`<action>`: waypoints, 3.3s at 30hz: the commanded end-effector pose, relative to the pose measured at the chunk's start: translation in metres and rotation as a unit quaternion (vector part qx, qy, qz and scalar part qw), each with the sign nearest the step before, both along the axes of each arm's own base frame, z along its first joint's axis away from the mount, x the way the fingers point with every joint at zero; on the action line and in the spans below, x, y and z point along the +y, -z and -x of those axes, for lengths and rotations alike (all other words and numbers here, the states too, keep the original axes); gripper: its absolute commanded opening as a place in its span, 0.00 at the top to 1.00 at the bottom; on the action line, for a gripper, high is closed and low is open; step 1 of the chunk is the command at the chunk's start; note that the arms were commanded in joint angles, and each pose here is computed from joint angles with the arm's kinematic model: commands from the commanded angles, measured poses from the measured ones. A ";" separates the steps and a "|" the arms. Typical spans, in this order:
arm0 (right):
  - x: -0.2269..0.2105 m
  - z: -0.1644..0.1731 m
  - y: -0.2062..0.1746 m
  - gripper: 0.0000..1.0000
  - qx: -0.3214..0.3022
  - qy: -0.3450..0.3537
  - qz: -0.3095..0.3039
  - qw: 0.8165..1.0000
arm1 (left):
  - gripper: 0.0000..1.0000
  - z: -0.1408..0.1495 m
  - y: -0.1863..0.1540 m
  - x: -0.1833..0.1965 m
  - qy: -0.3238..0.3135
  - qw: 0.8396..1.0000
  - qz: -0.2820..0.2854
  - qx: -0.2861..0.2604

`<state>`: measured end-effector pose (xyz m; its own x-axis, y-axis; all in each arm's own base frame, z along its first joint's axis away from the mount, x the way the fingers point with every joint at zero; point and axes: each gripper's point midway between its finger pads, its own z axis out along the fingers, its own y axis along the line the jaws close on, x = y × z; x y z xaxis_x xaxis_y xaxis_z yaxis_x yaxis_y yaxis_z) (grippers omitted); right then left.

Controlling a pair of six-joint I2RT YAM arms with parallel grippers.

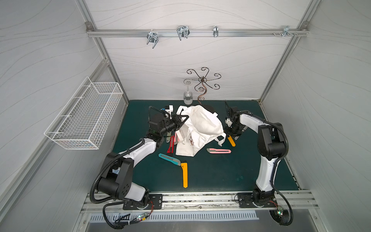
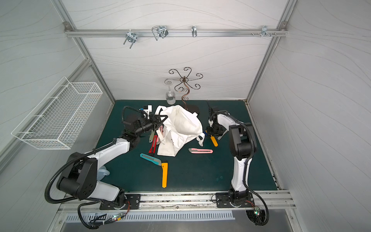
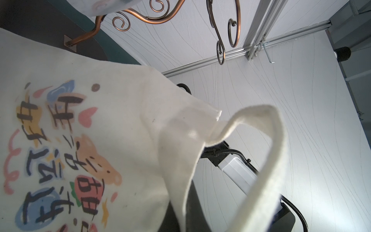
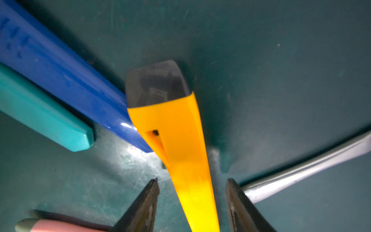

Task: Place the art knife into the pouch
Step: Pick up the utility knife at the center of the board, then place the utility knife in the pouch, then pick up the utility knife at the center of the board.

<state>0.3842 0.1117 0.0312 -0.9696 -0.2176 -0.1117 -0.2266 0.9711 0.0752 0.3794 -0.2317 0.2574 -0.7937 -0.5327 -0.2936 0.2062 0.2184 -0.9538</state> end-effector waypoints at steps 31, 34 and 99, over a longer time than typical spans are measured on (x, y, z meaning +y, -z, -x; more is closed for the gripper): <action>0.081 0.058 -0.235 0.79 -0.237 -0.074 -0.040 0.968 | 1.00 0.003 -0.021 -0.004 0.009 0.999 -0.019 -0.042; 0.110 0.075 -0.239 0.79 -0.230 -0.109 -0.074 0.964 | 1.00 0.002 -0.020 -0.005 0.010 0.999 -0.016 -0.042; 0.039 0.128 -0.026 0.39 0.097 0.469 -0.068 0.875 | 1.00 0.007 -0.031 0.000 -0.007 0.998 -0.020 -0.059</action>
<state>0.2639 0.1503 0.0644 -0.8036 0.5909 0.0707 0.5910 0.7786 0.2109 0.3716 -0.2326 0.2493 -0.7940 -0.5121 -0.3275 0.2012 0.2870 -0.9366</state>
